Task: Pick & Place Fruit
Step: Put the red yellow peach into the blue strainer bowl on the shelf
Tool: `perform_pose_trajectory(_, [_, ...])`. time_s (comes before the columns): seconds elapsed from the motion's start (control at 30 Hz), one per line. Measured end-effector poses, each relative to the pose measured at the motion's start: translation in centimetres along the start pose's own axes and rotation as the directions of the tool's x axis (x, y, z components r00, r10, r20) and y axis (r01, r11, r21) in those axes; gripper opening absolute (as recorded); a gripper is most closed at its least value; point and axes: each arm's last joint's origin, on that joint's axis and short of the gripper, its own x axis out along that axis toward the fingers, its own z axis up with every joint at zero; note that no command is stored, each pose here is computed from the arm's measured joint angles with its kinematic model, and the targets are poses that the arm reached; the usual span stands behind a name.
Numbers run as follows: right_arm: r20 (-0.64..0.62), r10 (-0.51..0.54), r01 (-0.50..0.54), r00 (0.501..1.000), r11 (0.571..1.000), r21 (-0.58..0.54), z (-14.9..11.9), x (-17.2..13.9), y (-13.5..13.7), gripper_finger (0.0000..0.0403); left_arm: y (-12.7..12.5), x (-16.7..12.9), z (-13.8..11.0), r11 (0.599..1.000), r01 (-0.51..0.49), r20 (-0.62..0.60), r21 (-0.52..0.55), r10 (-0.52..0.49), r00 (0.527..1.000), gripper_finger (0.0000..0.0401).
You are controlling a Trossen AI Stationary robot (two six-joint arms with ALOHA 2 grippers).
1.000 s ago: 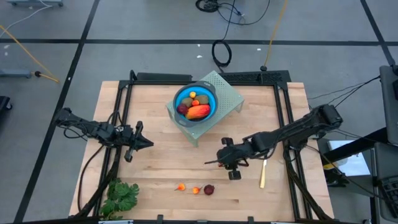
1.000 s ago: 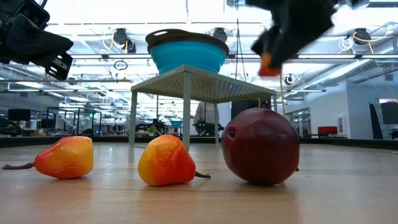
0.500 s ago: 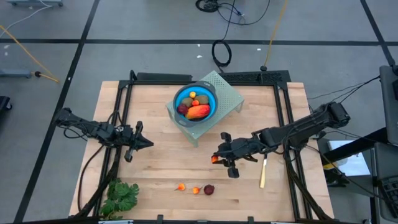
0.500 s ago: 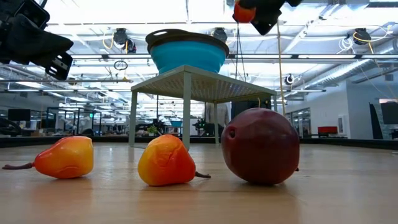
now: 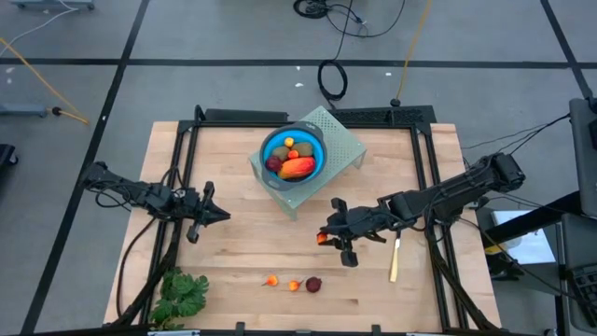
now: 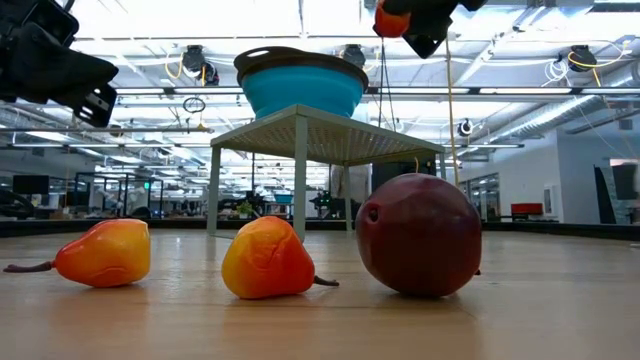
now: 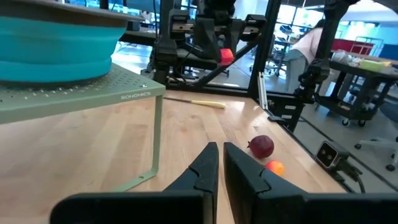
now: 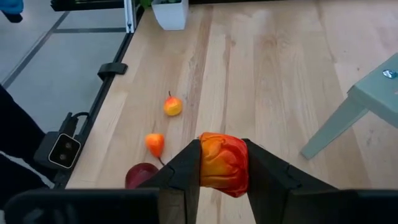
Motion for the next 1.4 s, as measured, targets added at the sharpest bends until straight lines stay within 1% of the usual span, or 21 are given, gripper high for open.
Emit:
perform_pose_trajectory(0.1, [0.019,-0.016,0.016,1.000,1.000,-0.007,0.1,0.0,0.0,0.0095,0.0,0.0,0.0,0.999,0.000,0.000,0.033,0.000,1.000,0.0024])
perform_pose_trajectory(0.2, [0.082,-0.040,0.043,0.996,0.999,-0.028,0.7,0.0,0.0,0.0095,0.0,0.0,0.0,0.999,0.000,0.000,0.051,0.000,1.000,0.0024])
perform_pose_trajectory(0.3, [0.160,-0.079,0.095,0.984,0.991,-0.096,1.4,-0.1,-0.2,0.0095,0.0,0.0,0.0,0.998,0.000,0.000,0.059,0.000,1.000,0.0024])
perform_pose_trajectory(0.4, [0.235,-0.102,0.151,0.967,0.968,-0.201,2.2,-0.2,-0.7,0.0095,0.0,0.0,0.0,0.998,0.000,0.000,0.059,0.000,1.000,0.0024])
perform_pose_trajectory(0.47, [0.280,-0.109,0.193,0.954,0.937,-0.292,2.8,-0.3,-1.1,0.0095,0.0,0.0,0.0,0.998,0.000,0.000,0.058,0.000,1.000,0.0024])
perform_pose_trajectory(0.6, [0.362,-0.128,0.293,0.924,0.843,-0.452,3.8,-0.5,-2.1,0.0095,0.0,0.0,0.0,0.998,0.000,0.000,0.058,0.000,1.000,0.0024])
perform_pose_trajectory(0.8, [0.429,-0.182,0.419,0.885,0.714,-0.561,4.8,-0.9,-4.3,0.0095,0.0,0.0,0.0,0.998,0.000,-0.001,0.057,0.000,1.000,0.0024])
perform_pose_trajectory(0.9, [0.442,-0.218,0.465,0.870,0.659,-0.591,5.0,-1.1,-5.5,0.0095,0.0,0.0,0.0,0.998,0.000,-0.001,0.057,0.000,1.000,0.0024])
perform_pose_trajectory(1.1, [0.466,-0.278,0.531,0.840,0.598,-0.600,5.5,-1.5,-7.9,0.0095,0.0,0.0,0.0,0.999,0.000,-0.001,0.055,0.000,1.000,0.0024])
perform_pose_trajectory(1.23, [0.469,-0.310,0.555,0.827,0.586,-0.590,5.6,-1.8,-9.0,0.0095,0.0,0.0,0.0,0.999,0.000,-0.001,0.050,0.001,1.000,0.0024])
perform_pose_trajectory(1.4, [0.469,-0.325,0.565,0.821,0.584,-0.583,5.7,-1.9,-9.6,0.0095,0.0,0.0,0.0,0.999,0.000,-0.001,0.048,0.000,1.000,0.0024])
